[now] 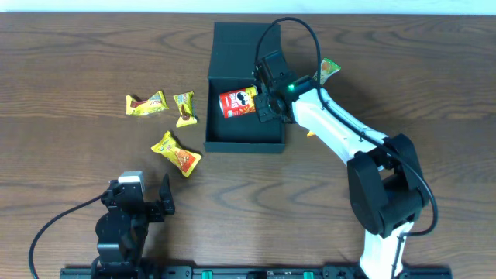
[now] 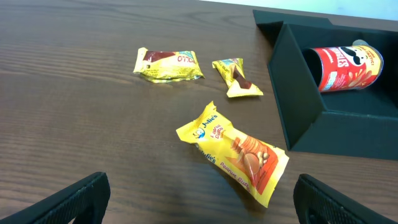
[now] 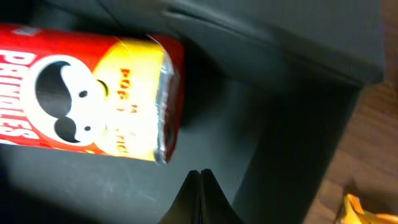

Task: Pack container
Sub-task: 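Lower the can into the box and open the right gripper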

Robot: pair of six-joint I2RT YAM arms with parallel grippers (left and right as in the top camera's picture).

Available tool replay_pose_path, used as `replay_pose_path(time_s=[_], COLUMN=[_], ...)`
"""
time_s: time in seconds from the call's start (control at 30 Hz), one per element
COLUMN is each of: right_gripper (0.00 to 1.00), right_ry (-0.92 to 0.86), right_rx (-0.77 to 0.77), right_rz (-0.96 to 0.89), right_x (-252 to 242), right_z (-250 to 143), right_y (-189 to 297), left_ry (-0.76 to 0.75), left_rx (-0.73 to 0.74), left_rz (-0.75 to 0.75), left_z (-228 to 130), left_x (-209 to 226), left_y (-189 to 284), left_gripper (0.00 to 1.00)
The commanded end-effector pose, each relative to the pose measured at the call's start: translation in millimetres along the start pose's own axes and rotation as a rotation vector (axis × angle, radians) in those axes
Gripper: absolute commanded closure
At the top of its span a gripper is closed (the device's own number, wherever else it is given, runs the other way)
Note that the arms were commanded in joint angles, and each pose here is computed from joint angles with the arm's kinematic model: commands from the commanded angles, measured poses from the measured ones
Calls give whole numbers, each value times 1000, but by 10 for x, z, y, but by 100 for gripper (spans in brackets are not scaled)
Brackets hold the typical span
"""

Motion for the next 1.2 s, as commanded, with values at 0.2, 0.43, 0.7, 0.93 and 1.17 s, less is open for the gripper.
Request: replay_pose_path(time_s=[0.2,0.43,0.7,0.93,1.17], right_gripper=[99,99,99,99,99], right_ry=[33,62,61,26,3], right_rx=[-4,-11,-2,-66,-56], right_rz=[145,99,-85,-151,-171], right_x=[276,371,201,63,-49], right_z=[-1,-19,-13,100,94], right_y=[-46,-42,-2,-10,-92], left_ry=[6,6,6,6,6], left_rx=[12,13,12,13,13], left_rz=[7,7,7,7,7], left_z=[-55,-55,-55,-55,-55], left_x=[16,15,16,15,15], left_y=[-26,-26,-26,-26,-26], left_gripper=[5,5,5,5,5])
Point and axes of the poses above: each gripper's point midway between its finger pads, its own y axis back along the fingers, its own x axis along the line the jaws close on, z = x × y, the point moved 8 cm from there along y, back along the fingers, and after that the axes turned 2 degrees about y, right-handed, at the moved point
